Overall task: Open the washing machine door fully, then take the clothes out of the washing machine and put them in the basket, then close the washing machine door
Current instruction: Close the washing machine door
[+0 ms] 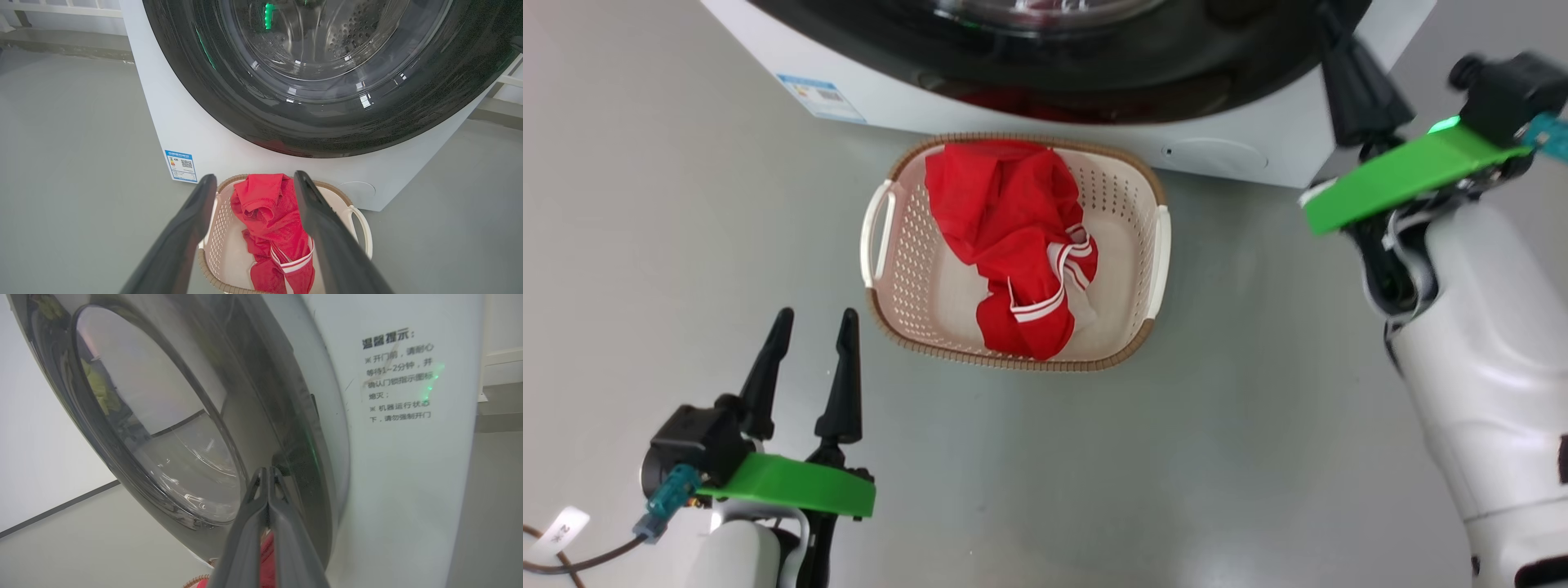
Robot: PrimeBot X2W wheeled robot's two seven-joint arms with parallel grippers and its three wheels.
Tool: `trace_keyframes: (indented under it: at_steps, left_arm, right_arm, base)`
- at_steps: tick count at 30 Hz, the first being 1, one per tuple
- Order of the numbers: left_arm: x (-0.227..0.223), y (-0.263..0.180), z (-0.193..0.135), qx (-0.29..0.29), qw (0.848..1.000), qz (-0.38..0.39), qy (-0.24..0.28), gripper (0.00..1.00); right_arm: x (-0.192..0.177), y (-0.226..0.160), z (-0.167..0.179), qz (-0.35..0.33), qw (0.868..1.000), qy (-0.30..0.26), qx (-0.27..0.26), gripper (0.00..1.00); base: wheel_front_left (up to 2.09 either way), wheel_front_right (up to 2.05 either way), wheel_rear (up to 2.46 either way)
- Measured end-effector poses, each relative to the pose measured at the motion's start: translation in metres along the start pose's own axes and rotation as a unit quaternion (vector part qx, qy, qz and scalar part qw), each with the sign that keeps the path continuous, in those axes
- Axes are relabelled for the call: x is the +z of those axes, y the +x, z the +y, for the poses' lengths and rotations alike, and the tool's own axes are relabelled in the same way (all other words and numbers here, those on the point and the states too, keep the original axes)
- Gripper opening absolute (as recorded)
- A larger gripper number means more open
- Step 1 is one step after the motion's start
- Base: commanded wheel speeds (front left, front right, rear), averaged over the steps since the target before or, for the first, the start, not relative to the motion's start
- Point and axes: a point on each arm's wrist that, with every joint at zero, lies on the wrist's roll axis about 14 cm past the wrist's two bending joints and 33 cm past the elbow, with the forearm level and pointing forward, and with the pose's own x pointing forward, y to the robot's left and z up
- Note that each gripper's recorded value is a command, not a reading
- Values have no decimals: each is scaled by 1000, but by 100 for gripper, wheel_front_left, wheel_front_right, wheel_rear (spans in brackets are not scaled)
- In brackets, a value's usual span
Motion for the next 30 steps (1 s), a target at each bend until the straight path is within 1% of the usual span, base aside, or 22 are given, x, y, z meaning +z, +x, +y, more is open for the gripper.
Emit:
trace_keyframes:
  at_steps: [4,14,24,28,30]
  left_arm:
    - [-2,4,-1,-3,1000,2,-2,100]
    - [0,11,0,-3,1000,0,1,100]
    - [4,11,-3,-6,1000,-7,-4,100]
    - [8,10,-4,-8,1000,-12,-5,100]
    - [10,10,-5,-9,1000,-15,-6,100]
  right_arm:
    - [4,12,-5,-10,1000,3,-4,0]
    - [-3,24,1,-13,1000,6,8,0]
    - [8,21,1,-19,1000,-3,8,0]
    - [7,11,-1,-13,1000,-8,4,0]
    - [4,4,-3,-7,1000,-11,0,11]
  base:
    - [0,0,0]
    - [0,0,0]
    - [0,0,0]
    - [0,0,0]
    - [0,0,0]
